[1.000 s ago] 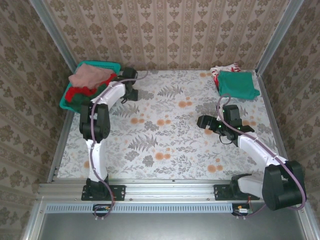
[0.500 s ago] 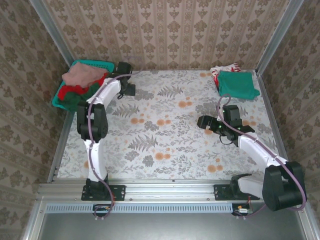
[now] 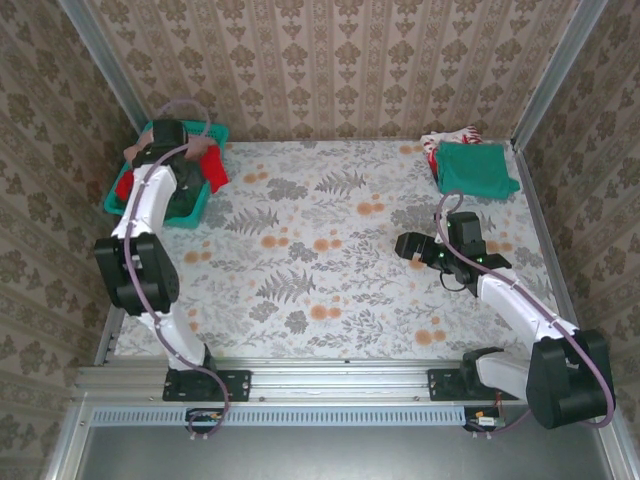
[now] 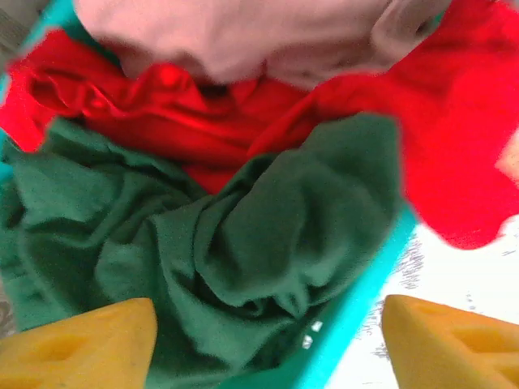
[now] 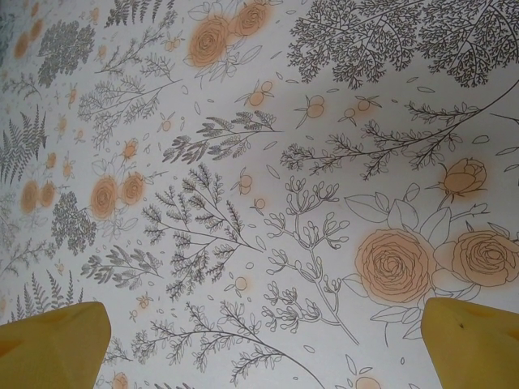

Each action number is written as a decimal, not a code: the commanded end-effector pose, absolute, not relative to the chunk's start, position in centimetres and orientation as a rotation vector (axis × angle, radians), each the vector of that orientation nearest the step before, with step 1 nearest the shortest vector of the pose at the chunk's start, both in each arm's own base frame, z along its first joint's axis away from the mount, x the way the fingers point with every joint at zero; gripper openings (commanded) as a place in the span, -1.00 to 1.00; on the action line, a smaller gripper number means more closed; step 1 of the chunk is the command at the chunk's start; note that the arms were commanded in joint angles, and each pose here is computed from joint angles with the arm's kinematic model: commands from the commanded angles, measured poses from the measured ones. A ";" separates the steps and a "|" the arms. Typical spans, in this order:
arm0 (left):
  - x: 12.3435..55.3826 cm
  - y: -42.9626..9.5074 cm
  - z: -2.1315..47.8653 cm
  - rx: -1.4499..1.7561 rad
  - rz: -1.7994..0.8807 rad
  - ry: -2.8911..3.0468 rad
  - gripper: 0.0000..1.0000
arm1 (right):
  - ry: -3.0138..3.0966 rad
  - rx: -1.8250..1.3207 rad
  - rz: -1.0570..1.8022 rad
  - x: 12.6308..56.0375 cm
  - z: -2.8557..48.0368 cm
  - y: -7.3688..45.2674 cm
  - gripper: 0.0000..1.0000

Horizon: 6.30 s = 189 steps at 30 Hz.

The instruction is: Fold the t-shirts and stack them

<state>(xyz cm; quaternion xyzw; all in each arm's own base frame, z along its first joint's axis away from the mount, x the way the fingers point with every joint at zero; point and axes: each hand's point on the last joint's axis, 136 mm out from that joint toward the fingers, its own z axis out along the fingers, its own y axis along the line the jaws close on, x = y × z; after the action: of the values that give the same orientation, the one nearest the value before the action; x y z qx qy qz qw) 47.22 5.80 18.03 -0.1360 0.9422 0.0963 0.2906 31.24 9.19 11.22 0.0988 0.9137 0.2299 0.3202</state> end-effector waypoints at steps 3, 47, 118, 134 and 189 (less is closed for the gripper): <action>47.7 5.4 13.8 -0.360 0.232 2.649 0.29 | 2.398 0.253 0.617 31.0 11.3 9.5 1.00; 41.8 -5.9 43.3 -0.116 -0.267 2.035 -1.00 | 2.269 0.206 0.705 31.4 17.1 10.6 1.00; 30.3 -18.6 12.6 0.077 -0.478 2.524 0.67 | 2.630 0.001 0.381 31.8 7.1 16.5 0.00; 25.4 -10.7 14.9 -0.178 -0.440 2.403 0.87 | 2.476 -0.422 0.631 30.1 14.4 33.6 -0.39; 26.3 -3.2 12.7 -0.346 0.050 2.579 -0.94 | 2.565 -0.195 0.542 31.1 8.1 24.8 0.58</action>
<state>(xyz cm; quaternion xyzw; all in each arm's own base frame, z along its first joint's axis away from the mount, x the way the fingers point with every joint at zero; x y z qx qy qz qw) 26.77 -3.71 11.79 -0.1058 0.9608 0.0426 0.2529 30.42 21.90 7.65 -0.0279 0.9497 0.1998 0.2394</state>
